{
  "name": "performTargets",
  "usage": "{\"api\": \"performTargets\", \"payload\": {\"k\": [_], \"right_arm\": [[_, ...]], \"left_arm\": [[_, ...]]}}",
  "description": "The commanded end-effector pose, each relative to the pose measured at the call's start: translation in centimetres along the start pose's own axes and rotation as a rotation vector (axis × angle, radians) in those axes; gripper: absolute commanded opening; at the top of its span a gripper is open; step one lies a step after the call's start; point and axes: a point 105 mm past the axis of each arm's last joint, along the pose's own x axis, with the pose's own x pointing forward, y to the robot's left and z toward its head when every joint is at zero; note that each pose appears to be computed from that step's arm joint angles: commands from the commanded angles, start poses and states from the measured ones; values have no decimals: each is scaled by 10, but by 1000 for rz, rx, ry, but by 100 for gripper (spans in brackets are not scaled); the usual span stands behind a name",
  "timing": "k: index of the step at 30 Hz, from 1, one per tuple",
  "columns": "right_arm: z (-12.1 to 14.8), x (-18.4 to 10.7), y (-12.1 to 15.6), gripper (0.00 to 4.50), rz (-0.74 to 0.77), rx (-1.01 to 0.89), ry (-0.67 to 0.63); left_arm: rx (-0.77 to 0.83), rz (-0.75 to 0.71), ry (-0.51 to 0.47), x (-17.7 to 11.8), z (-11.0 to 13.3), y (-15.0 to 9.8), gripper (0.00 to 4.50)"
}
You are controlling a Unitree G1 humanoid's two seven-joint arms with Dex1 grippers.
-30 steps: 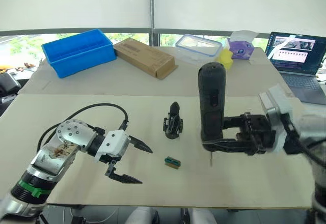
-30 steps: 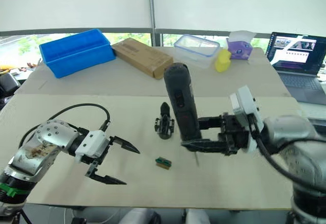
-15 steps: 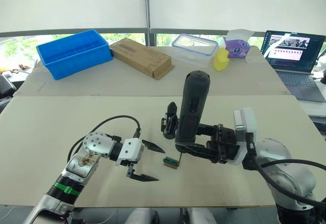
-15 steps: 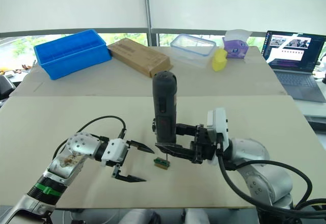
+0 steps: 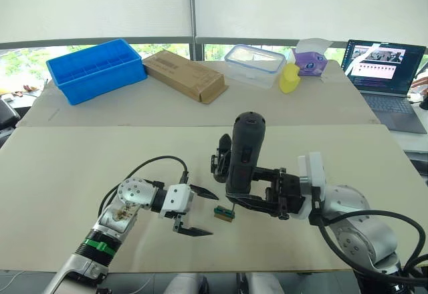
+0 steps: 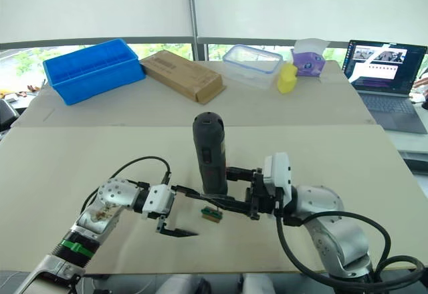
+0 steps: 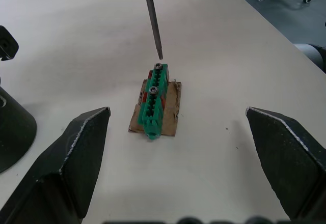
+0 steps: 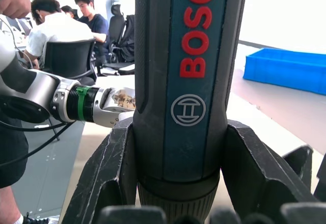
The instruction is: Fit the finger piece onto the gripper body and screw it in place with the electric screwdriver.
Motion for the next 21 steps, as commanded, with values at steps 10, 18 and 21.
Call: {"api": "performTargets", "payload": {"k": [10, 18, 21], "right_arm": [[17, 2, 6, 192, 21, -68, -65], [15, 2, 5, 192, 20, -65, -60], [14, 2, 5, 192, 20, -67, -60]], "left_arm": [[34, -2, -24, 7, 8, 9, 450], [19, -7, -25, 10, 10, 8, 450], [18, -6, -24, 11, 11, 8, 450]]}}
